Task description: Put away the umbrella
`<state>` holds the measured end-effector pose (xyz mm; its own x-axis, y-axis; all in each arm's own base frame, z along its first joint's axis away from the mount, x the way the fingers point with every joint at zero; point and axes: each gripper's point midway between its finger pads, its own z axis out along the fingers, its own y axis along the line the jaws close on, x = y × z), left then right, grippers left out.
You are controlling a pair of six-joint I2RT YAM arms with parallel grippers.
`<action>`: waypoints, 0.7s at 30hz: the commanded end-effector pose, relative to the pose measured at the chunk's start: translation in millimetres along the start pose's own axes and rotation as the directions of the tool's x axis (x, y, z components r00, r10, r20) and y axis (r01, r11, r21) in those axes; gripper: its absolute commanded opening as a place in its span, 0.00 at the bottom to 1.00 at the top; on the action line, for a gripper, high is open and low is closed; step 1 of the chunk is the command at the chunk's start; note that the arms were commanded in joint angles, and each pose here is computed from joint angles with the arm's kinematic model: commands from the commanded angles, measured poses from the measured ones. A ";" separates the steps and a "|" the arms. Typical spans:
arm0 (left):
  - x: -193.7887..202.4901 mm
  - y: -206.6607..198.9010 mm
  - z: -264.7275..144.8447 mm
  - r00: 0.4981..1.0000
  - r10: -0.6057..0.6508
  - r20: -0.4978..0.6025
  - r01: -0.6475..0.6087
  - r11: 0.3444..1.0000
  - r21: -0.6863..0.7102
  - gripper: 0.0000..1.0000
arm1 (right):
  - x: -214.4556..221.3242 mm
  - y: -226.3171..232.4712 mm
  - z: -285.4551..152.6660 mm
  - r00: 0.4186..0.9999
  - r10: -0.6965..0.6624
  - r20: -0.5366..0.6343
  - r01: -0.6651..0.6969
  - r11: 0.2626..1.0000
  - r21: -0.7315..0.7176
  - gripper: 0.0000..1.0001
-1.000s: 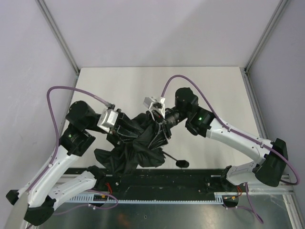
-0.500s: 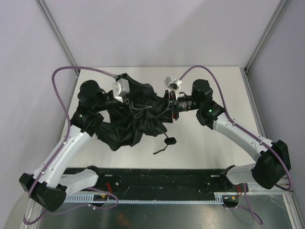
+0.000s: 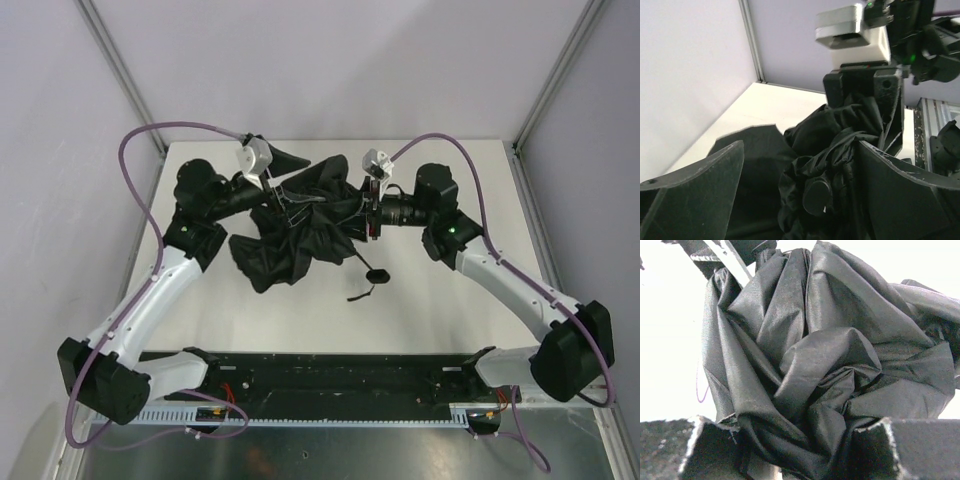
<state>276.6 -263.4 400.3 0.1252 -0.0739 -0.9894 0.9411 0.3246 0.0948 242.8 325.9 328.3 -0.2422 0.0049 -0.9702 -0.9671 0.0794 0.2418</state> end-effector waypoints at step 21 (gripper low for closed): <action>143.7 54.6 -24.6 0.650 -0.759 0.042 0.689 0.566 -0.454 0.99 | 97.3 -54.3 -30.6 0.944 0.054 -0.324 0.136 0.834 0.535 0.00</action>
<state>344.9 -243.7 285.3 -0.5417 -0.2924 -0.7881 0.6139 0.5029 -0.6085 252.5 281.8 244.3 -0.3231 -0.2620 -0.9094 -0.8405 0.5211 0.1485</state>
